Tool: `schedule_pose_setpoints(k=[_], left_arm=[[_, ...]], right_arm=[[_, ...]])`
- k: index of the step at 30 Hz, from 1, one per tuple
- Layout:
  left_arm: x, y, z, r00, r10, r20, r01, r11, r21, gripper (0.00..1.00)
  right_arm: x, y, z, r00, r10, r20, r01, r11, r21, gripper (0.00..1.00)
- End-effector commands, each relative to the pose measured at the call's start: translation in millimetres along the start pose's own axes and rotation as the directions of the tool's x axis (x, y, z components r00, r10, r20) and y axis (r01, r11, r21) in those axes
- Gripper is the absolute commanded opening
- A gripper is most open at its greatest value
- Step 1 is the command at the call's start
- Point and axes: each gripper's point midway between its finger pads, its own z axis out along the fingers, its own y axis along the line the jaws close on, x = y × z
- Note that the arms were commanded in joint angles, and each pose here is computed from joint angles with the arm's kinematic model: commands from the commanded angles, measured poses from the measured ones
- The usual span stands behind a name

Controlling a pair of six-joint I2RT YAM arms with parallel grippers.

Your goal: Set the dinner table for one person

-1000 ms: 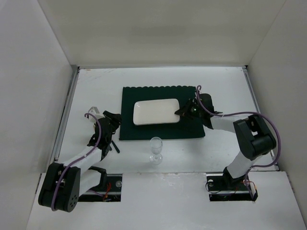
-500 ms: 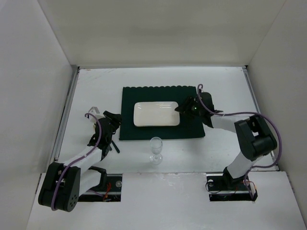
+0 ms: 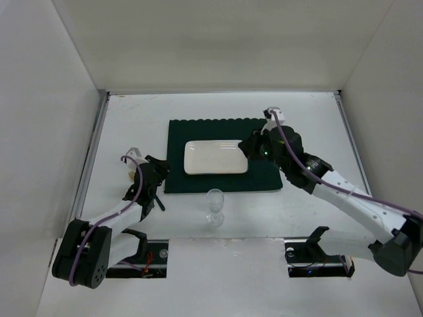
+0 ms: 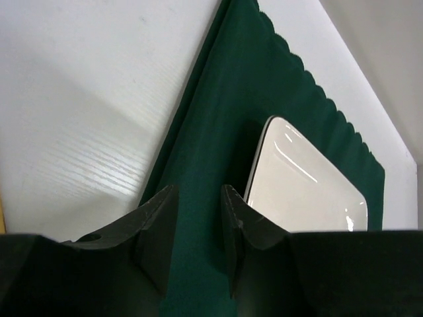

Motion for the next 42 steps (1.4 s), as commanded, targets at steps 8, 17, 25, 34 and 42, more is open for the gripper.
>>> schedule_pose_setpoints(k=[8,17,25,34,42], left_arm=[[-7.9,-26.2,-1.0,0.999,0.035,0.042,-0.038,0.997,0.066,0.25],[-21.3,-31.0,-14.1,0.995,0.018,0.098,-0.028,0.995,0.099,0.36],[-28.1,-30.1,-19.3,0.992,0.008,0.123,-0.021,0.994,0.103,0.39],[-17.5,-27.5,-12.7,0.996,0.015,0.083,-0.022,0.996,0.087,0.4],[-20.0,-28.3,-14.1,0.996,0.005,0.084,-0.013,0.995,0.095,0.4]], right_arm=[[19.5,72.4,-89.7,0.911,-0.359,-0.205,0.339,0.932,-0.127,0.23],[53.4,109.2,-100.1,0.754,-0.564,-0.337,0.517,0.826,-0.227,0.41],[73.1,108.4,-90.0,0.687,-0.613,-0.39,0.568,0.788,-0.238,0.41],[93.5,113.1,-83.2,0.649,-0.63,-0.426,0.574,0.774,-0.269,0.4],[106.9,118.7,-76.4,0.631,-0.637,-0.443,0.568,0.768,-0.295,0.29]])
